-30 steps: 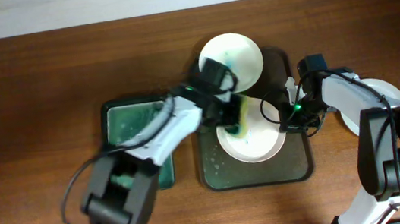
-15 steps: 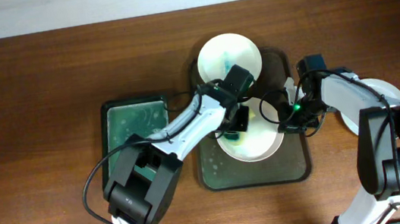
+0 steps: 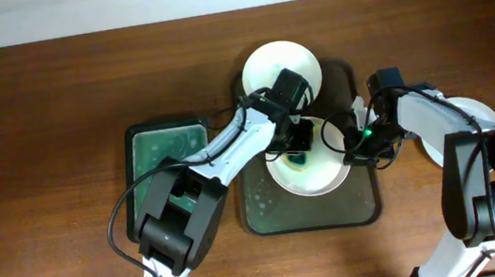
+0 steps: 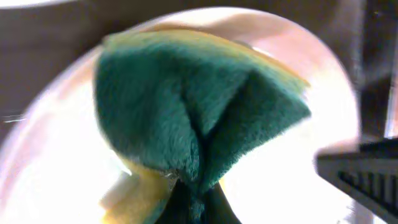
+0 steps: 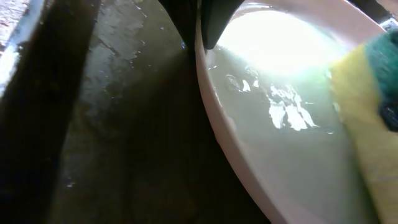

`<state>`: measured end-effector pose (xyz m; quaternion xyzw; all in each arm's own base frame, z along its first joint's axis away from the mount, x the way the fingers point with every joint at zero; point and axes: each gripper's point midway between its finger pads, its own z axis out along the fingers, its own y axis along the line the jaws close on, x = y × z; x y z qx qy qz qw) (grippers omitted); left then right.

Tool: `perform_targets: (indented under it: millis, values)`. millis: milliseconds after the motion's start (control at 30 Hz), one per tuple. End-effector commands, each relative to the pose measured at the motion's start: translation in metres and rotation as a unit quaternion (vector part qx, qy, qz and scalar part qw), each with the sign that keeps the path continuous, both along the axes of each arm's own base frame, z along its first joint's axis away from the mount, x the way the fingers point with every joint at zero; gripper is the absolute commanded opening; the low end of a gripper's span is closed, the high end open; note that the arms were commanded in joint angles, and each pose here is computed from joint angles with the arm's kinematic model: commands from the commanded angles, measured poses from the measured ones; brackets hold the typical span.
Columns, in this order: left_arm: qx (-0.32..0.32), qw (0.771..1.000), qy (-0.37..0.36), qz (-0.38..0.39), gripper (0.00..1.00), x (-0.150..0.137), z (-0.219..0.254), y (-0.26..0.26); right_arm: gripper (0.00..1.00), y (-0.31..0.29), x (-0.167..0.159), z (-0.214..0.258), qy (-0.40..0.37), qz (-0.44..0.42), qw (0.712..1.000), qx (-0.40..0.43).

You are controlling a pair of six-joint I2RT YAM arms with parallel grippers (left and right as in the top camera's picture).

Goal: Clean dirty plates on tray and stack at the side
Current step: 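Scrub the pink-rimmed plate with the sponge in the left gripper, then return the sponge to the soapy tray with the left gripper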

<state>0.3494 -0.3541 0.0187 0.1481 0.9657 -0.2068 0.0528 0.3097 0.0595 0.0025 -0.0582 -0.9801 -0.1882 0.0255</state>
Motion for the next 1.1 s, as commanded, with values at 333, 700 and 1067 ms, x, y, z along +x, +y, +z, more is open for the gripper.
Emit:
perform_targets:
  millis: [333, 700, 1067]
  values:
    - [-0.086, 0.985, 0.099, -0.113, 0.00, -0.061, -0.005, -0.036, 0.04, -0.004, -0.002, -0.005, 0.004, 0.009, 1.000, -0.012]
    - [0.269, 0.960, -0.032, 0.064, 0.00, 0.019, -0.011, 0.109, 0.04, -0.004, -0.002, -0.005, 0.004, 0.009, 1.000, -0.012]
    - [0.231, 0.971, -0.005, 0.061, 0.00, 0.017, 0.113, 0.115, 0.04, -0.004, -0.002, -0.005, 0.004, 0.009, 1.000, -0.012]
